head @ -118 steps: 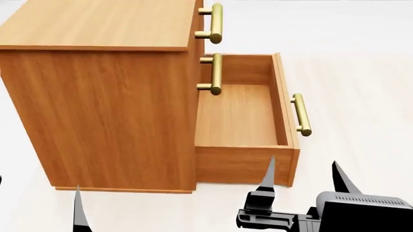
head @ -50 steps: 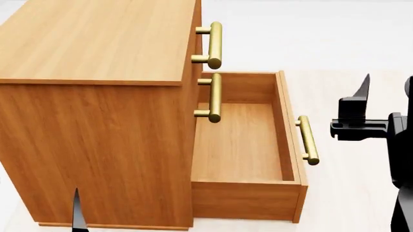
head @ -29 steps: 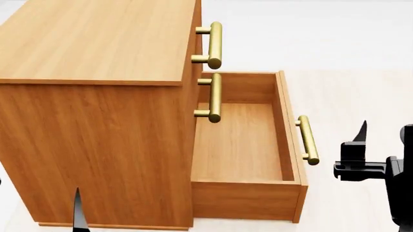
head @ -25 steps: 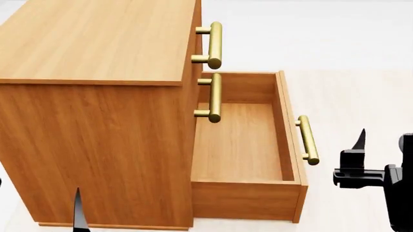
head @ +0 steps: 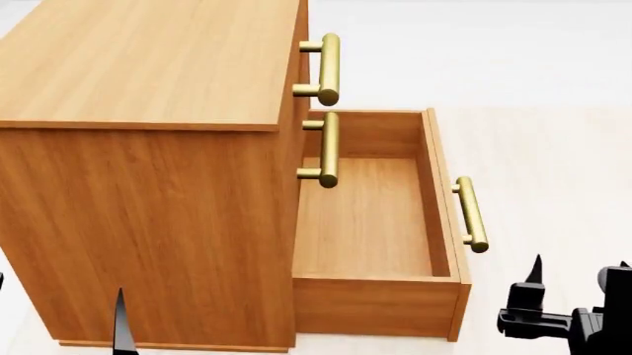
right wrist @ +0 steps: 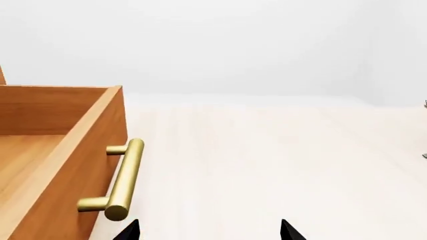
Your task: Close the bottom drawer of the cabinet.
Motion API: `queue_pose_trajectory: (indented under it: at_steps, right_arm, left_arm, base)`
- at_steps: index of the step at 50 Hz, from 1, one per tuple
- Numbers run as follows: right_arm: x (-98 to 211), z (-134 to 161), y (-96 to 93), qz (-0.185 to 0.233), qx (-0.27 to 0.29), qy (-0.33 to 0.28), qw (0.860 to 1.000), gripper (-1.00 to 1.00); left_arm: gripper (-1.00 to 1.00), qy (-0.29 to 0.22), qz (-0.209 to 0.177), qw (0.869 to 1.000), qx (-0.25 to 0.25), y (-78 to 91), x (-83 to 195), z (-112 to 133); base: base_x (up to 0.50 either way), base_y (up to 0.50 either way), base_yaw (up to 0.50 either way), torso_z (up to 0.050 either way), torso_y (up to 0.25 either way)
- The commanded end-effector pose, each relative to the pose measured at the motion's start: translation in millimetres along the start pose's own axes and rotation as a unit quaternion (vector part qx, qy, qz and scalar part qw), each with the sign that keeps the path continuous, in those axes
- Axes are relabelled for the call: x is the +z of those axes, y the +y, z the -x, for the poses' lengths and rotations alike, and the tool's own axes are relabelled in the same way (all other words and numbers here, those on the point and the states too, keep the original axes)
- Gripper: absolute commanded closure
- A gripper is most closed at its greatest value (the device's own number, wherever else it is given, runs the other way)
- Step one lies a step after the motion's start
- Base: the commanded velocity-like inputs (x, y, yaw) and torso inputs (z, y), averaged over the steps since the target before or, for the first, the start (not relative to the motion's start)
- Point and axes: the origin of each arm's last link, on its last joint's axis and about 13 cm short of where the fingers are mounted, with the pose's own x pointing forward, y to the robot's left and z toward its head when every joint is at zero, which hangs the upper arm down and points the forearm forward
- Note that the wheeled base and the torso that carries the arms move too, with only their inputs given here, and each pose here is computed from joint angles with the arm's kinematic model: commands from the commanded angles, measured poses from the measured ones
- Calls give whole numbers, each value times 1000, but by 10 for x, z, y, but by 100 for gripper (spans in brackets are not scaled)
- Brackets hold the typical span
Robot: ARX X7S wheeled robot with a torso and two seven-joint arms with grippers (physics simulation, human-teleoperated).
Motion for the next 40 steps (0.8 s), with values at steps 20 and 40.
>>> queue_pose_trajectory:
  at_steps: [20,40]
  right_arm:
    - [-356,-23,155,-14,36,18,999,-100]
    - [-399,-61,284,-13,67,27,997,-100]
  left_arm:
    - [-100,-3,20,1000,-13,3,27,-11]
    - [-100,-2,20,1000,-12,3,13,-5]
  base:
    - [0,0,0,0,0]
    - [0,0,0,0,0]
